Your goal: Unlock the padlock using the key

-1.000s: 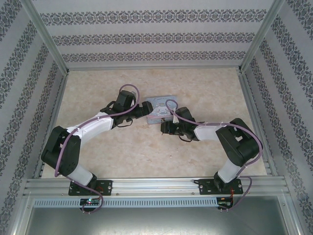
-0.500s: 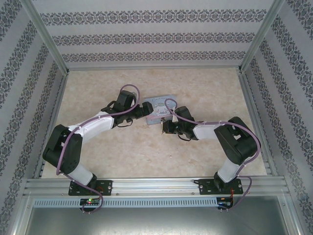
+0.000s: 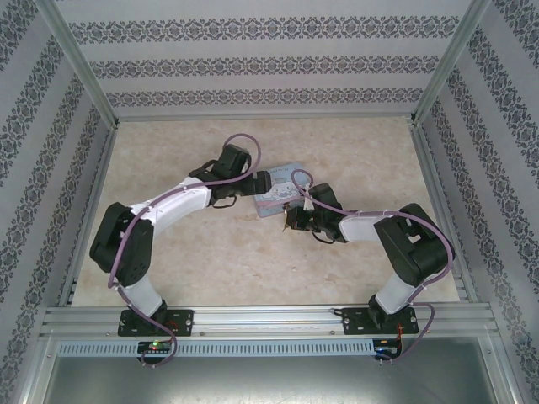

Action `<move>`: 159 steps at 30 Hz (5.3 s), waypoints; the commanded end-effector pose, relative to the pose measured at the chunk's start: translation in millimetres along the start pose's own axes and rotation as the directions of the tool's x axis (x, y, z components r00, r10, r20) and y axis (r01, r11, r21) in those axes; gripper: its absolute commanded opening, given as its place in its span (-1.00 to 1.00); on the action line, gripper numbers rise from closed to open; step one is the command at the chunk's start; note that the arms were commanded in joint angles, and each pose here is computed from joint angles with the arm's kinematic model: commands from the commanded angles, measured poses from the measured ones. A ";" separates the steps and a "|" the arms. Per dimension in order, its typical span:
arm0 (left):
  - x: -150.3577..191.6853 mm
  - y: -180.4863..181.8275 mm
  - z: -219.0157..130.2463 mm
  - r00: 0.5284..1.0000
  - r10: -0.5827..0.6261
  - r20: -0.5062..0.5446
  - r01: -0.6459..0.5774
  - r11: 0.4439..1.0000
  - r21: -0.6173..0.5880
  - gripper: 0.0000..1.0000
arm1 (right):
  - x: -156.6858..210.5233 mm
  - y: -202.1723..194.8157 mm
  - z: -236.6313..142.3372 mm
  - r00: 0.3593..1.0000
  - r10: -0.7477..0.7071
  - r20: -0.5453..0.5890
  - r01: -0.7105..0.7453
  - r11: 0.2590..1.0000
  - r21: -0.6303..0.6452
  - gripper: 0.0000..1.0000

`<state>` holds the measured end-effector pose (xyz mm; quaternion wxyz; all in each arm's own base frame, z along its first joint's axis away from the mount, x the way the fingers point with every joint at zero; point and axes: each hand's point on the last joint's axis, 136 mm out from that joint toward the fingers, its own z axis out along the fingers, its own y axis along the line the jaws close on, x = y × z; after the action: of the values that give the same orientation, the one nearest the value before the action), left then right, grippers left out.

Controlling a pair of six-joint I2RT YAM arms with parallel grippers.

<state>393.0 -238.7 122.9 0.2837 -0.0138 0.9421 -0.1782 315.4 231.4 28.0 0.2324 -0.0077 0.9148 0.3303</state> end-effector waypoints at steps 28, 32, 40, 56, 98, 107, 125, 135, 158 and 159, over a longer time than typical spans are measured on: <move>76.1 13.1 38.6 0.983 0.126 -0.137 -0.149 0.973 -0.174 0.99 | 12.1 -28.3 1.2 0.939 0.336 0.070 -0.328 0.939 -0.105 -1.00; 79.1 13.7 39.6 0.982 0.124 -0.141 -0.148 0.974 -0.172 0.99 | 10.5 -33.0 0.9 0.931 0.357 0.080 -0.348 0.931 -0.107 -1.00; 86.7 15.8 43.6 0.978 0.126 -0.166 -0.153 0.974 -0.167 0.99 | -5.0 -33.6 -2.9 0.933 0.349 0.089 -0.336 0.933 -0.131 -1.00; 103.9 16.1 54.4 0.960 0.145 -0.240 -0.183 0.973 -0.141 0.99 | -27.8 -40.2 -5.5 0.943 0.333 -0.024 -0.330 0.921 -0.207 -1.00; 125.0 21.2 65.2 0.936 0.149 -0.320 -0.197 0.972 -0.125 0.93 | -115.2 -45.5 -28.4 0.959 0.283 0.025 -0.279 0.954 -0.108 -1.00; 121.9 21.2 63.4 0.936 0.151 -0.317 -0.202 0.970 -0.134 0.95 | -102.6 -64.0 -41.5 0.938 0.343 0.046 -0.338 0.937 -0.093 -1.00; 43.0 -34.2 -11.9 0.981 0.145 -0.129 -0.146 0.989 0.003 0.99 | -6.6 -100.9 -78.2 0.854 0.514 0.083 -0.519 0.852 0.059 -0.68; 8.1 -10.3 -107.5 0.991 0.110 0.079 -0.105 0.992 -0.072 0.99 | -13.1 -80.3 -145.6 0.843 0.477 0.249 -0.507 0.860 0.066 0.57; -44.2 219.3 -152.3 0.784 0.311 0.537 0.110 0.782 -0.614 0.99 | -146.0 -103.3 -263.8 0.806 -0.131 0.577 -0.284 0.770 0.571 0.97; -40.2 224.5 -143.7 0.785 0.307 0.537 0.115 0.781 -0.614 0.99 | -145.3 -110.5 -258.7 0.816 -0.146 0.559 -0.274 0.755 0.596 0.96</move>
<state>351.0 21.3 170.3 0.5165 -0.1100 0.8318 0.1711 348.0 -12.0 206.2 0.4630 0.2396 0.8509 0.0651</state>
